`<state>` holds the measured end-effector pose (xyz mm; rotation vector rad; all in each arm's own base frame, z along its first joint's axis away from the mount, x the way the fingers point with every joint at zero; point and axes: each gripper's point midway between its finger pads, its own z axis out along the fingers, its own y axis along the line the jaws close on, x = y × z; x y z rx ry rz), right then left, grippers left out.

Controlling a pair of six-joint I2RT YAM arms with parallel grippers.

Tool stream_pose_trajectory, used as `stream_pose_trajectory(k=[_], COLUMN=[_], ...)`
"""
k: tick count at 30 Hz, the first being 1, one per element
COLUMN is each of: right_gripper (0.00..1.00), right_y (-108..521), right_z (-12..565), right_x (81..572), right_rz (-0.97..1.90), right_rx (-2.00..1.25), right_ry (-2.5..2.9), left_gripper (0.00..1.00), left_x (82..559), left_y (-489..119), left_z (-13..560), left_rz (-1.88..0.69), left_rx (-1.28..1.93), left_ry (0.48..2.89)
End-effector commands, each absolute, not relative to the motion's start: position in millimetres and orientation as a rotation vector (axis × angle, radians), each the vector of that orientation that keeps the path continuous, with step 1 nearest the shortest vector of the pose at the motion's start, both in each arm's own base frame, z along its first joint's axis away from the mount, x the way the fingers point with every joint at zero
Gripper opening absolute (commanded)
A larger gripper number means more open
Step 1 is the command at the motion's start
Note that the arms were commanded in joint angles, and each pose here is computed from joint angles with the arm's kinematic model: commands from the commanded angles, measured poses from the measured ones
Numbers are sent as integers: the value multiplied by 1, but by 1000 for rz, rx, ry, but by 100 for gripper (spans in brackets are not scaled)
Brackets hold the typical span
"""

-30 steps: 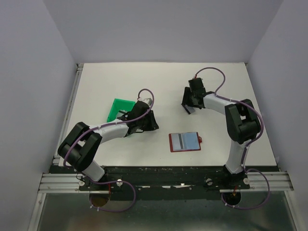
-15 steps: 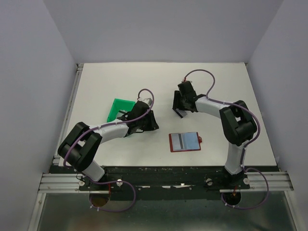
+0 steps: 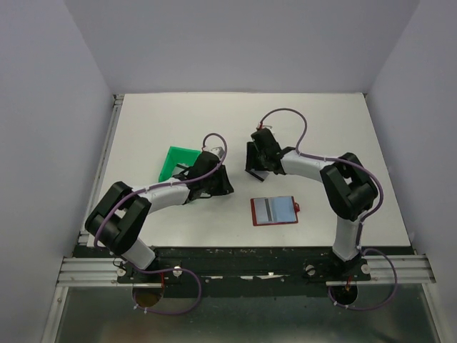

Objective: Put the credit cards into the card holder
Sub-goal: Move the credit card to the corner of the board.

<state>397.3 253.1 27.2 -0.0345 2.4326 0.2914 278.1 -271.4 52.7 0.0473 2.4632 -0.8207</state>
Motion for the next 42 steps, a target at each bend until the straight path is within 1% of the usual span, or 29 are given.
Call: stream_pose_trajectory(k=[1,10,21,24,30,34,37,42], right_gripper=[65,65,65,65,65,65,65,65], right_y=[262,285,314,309,310,290,266,250], right_z=[19,6,-3,8,61,82,83,58], right_x=[373,347,292,300,341,367,378,372], right_rz=[278,297,379,349,297,258,232,243], right_rx=[-75,-136,-187,-155,-180,-122,-70,-61], right_ry=[2466,2494,2538,2493,2355,2314,2317,2380], left_gripper=[29,29,29,29,29,30,30,29], left_x=[280,289,289,289,288,287,285,284], left_y=[-260,-233,-220,-220,-219,-217,-216,-217], left_z=[60,82,81,81,83,86,86,85], left_rz=[-813,-756,-742,-740,-744,-738,-739,-752], left_rx=[16,-35,-73,-76,-72,-75,-79,-81], left_ry=[2420,2323,2315,2315,2312,2306,2302,2302])
